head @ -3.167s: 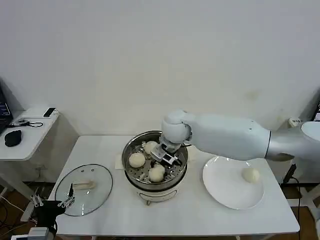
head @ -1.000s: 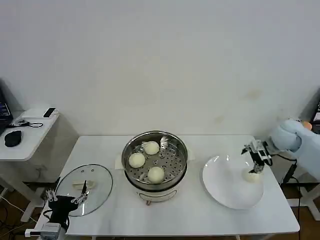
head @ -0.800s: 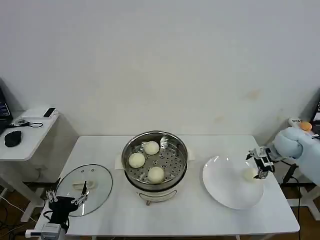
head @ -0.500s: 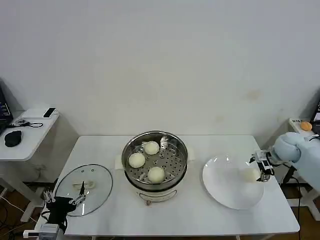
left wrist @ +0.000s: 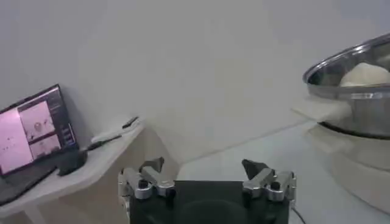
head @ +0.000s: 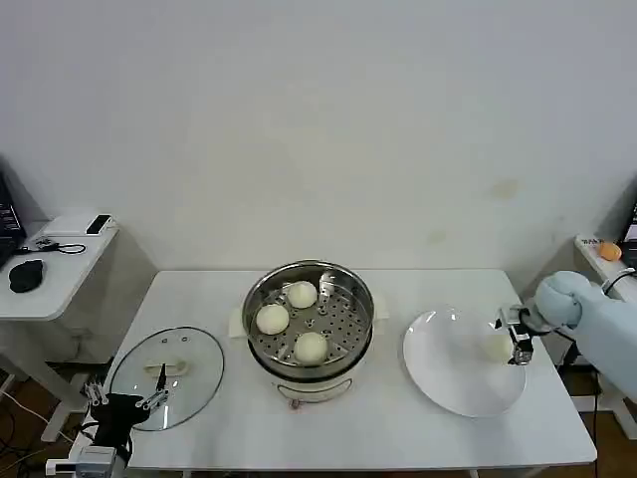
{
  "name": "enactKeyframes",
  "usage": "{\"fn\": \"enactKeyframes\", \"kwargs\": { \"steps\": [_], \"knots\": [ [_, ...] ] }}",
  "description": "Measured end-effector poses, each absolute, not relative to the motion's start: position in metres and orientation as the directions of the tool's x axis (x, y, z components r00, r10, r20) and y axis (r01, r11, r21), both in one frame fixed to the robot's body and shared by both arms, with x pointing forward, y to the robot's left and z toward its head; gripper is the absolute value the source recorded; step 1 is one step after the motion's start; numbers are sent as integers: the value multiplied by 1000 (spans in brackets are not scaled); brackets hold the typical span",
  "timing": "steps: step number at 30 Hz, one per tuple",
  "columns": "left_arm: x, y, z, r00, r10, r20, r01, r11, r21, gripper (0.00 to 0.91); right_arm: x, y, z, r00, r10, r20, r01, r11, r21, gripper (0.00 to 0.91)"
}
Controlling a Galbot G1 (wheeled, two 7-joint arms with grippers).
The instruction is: Take steamed baozi put them in steamer then cover it.
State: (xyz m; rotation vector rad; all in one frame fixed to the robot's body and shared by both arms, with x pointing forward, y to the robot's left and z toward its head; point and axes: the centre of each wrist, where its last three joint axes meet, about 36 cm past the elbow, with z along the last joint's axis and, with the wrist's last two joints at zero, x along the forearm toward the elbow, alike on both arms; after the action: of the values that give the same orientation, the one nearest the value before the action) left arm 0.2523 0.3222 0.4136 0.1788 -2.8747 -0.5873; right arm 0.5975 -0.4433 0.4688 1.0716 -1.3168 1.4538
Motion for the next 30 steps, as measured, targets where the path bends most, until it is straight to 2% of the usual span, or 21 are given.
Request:
{"fn": "enactKeyframes", "kwargs": {
  "steps": [3,14,22,30],
  "knots": [
    [252,322,413,-972,-159,173,-78,914,399,907,599,-442,465,-239,62,969,-970,-55,-236,826],
    [252,322,413,-972,-160,174,-80,914,397,907,599,-443,462,-224,82,971,-974,-46,-221,746],
    [251,321,414,-972,-160,172,-80,914,397,907,600,-442,464,-218,80,973,-976,-41,-215,635],
    [251,321,415,-973,-159,169,-81,915,396,907,599,-443,472,-216,85,973,-976,-37,-213,625]
  ]
}}
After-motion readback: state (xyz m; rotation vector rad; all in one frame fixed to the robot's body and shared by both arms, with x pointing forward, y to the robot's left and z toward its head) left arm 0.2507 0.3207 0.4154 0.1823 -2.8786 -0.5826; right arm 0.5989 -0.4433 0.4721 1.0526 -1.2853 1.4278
